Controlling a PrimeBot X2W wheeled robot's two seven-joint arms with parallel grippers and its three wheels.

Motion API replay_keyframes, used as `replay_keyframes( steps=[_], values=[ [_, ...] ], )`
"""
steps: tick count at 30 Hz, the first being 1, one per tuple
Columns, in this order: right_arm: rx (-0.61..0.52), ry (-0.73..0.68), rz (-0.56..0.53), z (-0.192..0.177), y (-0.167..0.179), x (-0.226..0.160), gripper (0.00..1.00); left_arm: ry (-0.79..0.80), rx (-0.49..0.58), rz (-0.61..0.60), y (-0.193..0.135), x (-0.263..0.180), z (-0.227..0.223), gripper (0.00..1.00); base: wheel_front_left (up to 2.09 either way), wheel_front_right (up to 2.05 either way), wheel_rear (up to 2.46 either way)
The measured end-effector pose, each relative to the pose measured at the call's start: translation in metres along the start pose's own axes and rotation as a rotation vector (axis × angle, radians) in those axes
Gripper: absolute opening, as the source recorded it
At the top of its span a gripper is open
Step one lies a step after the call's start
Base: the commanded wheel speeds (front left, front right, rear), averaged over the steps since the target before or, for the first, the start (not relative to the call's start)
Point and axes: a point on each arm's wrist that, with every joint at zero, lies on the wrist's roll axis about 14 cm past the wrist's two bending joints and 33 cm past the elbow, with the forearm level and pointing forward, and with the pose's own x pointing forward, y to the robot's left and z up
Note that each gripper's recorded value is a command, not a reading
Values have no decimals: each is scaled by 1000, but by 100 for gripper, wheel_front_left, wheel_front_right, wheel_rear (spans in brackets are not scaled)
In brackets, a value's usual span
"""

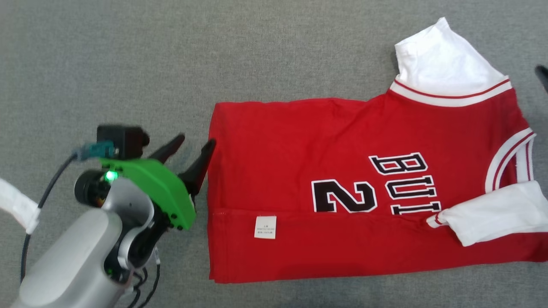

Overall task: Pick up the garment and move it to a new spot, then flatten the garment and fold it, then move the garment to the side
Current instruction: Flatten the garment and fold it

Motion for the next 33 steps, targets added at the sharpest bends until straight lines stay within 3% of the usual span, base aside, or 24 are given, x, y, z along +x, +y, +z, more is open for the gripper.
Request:
replay_keyframes(
  steps=[5,12,23,24,25,26,33],
  values=[
    [-50,15,29,16,18,67,100,40,65,-10,8,47,14,100,0,0,0],
    [-74,159,67,-26,35,133,100,126,82,-49,10,79,-7,100,0,0,0],
    [-54,202,114,-44,46,153,100,163,96,-62,14,83,-16,100,0,0,0],
    [-53,202,120,-44,47,152,84,165,95,-69,12,84,-16,100,0,0,0],
    [-50,197,127,-43,49,152,16,163,85,-75,10,85,-16,42,0,0,0],
    [-45,190,133,-42,50,152,0,153,69,-85,7,86,-14,0,0,0,0],
    [-73,-6,90,-3,38,149,0,111,61,-80,9,86,-8,0,0,0,0]
  ],
)
